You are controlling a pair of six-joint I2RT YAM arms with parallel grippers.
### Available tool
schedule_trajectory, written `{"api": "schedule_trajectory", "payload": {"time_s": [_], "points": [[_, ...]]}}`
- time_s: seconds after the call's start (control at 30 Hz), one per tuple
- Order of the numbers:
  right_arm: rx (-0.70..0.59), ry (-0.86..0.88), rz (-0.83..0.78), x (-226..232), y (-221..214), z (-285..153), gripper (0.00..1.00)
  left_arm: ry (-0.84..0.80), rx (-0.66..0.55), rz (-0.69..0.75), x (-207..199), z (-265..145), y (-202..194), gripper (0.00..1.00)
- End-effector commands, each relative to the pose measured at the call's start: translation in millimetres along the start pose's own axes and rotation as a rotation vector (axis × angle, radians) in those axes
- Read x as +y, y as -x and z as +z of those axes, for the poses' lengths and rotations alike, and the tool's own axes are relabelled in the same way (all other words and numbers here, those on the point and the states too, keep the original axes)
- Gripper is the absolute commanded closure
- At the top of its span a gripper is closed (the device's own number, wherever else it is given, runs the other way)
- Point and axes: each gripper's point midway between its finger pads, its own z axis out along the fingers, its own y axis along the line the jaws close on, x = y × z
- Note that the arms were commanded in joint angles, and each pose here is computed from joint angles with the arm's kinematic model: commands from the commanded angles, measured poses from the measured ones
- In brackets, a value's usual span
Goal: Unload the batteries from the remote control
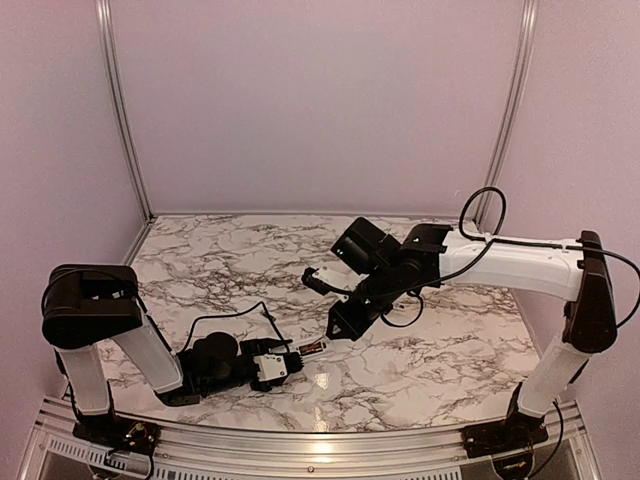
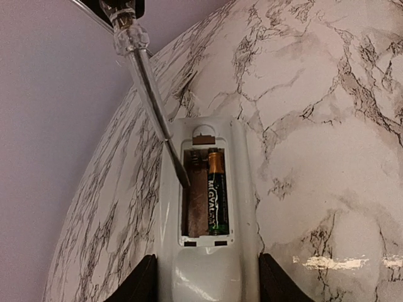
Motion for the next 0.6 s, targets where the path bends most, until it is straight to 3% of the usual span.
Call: {"api": "schedule_trajectory", "payload": {"time_s": [0.0, 0.57], "points": [[0.013, -0.013, 0.015, 1.0, 7.6, 0.2, 1.00, 0.033, -0.038, -0.002, 8.9, -1.5, 11.9, 1.00], [0.057, -0.116, 0.036, -18.9, 6.5, 15.3, 1.00, 0.053, -0.031, 0.011, 11.9, -2.1, 9.7, 1.00]]}}
